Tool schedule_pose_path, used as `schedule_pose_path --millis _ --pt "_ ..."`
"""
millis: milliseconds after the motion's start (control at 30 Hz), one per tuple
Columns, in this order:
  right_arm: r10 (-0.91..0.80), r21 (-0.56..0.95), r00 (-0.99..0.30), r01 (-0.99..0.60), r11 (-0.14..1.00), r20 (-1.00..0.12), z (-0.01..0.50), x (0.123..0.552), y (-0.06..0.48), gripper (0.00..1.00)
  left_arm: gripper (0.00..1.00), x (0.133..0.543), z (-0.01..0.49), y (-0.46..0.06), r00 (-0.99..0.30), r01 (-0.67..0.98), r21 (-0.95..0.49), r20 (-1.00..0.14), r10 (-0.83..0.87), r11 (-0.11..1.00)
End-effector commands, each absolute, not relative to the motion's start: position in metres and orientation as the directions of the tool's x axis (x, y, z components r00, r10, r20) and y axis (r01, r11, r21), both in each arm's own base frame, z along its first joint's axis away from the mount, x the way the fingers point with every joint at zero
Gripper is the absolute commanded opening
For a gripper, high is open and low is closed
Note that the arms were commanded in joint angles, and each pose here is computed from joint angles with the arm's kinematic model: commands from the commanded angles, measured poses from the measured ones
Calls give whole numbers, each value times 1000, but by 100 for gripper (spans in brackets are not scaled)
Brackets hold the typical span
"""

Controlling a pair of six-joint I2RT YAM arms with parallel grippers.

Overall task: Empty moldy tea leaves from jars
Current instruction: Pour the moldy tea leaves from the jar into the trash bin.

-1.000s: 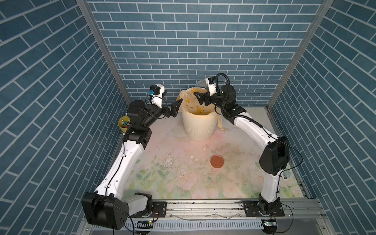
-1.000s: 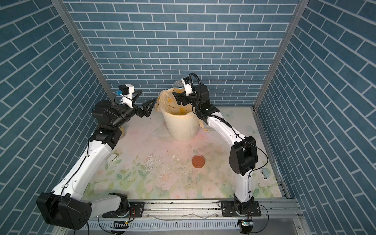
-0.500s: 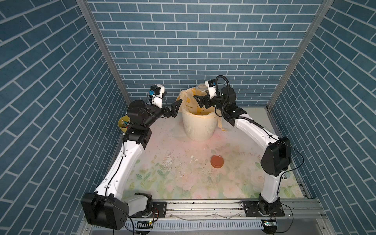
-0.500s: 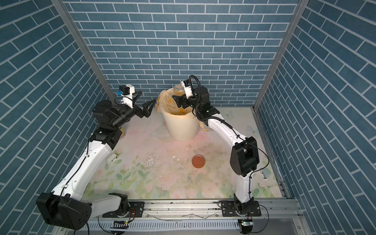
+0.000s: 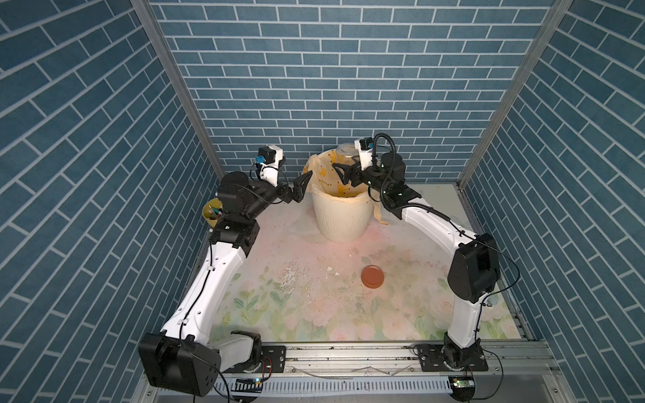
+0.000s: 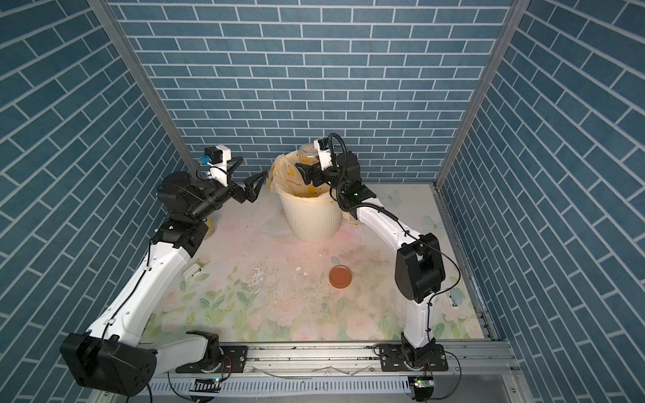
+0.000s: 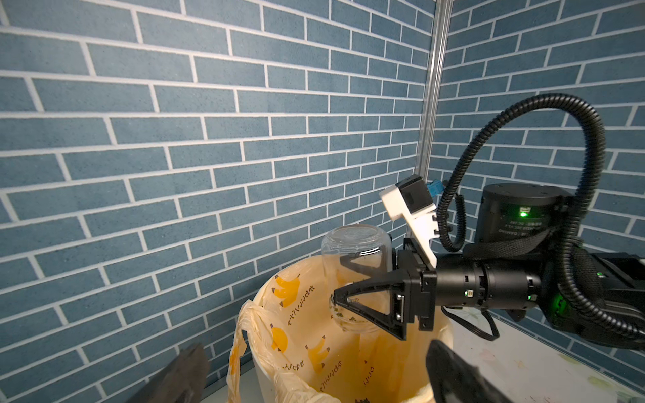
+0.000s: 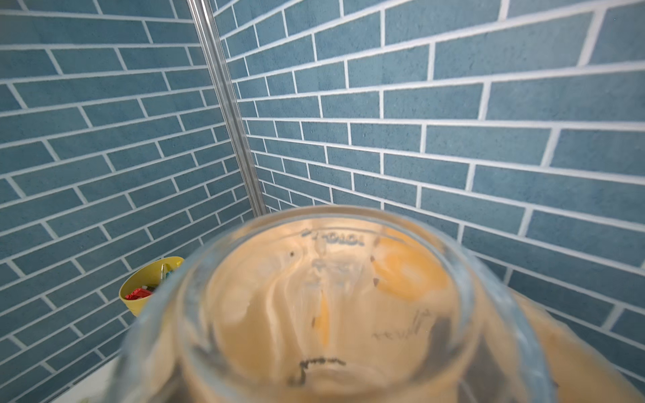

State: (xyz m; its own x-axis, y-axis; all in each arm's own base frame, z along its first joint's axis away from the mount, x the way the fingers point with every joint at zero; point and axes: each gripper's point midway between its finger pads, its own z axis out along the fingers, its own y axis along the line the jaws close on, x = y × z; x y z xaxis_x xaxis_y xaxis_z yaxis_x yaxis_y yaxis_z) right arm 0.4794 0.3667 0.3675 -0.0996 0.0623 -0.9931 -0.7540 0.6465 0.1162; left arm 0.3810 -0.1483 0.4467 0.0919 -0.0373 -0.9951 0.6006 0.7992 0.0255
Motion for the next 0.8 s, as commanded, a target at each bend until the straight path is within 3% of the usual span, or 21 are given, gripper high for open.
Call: schedule_pose_path --millis 0,333,767 --pt "210 70 71 -801 594 -975 465 461 359 0 99 375 465 -147 137 600 66 -990 -21 797" --pt "175 57 55 -814 578 -983 431 455 360 0 99 392 469 -160 102 669 40 -994 -38 742" --pt "70 -82 137 -855 513 -988 443 430 361 0 99 411 484 -200 74 910 35 -994 -78 414"
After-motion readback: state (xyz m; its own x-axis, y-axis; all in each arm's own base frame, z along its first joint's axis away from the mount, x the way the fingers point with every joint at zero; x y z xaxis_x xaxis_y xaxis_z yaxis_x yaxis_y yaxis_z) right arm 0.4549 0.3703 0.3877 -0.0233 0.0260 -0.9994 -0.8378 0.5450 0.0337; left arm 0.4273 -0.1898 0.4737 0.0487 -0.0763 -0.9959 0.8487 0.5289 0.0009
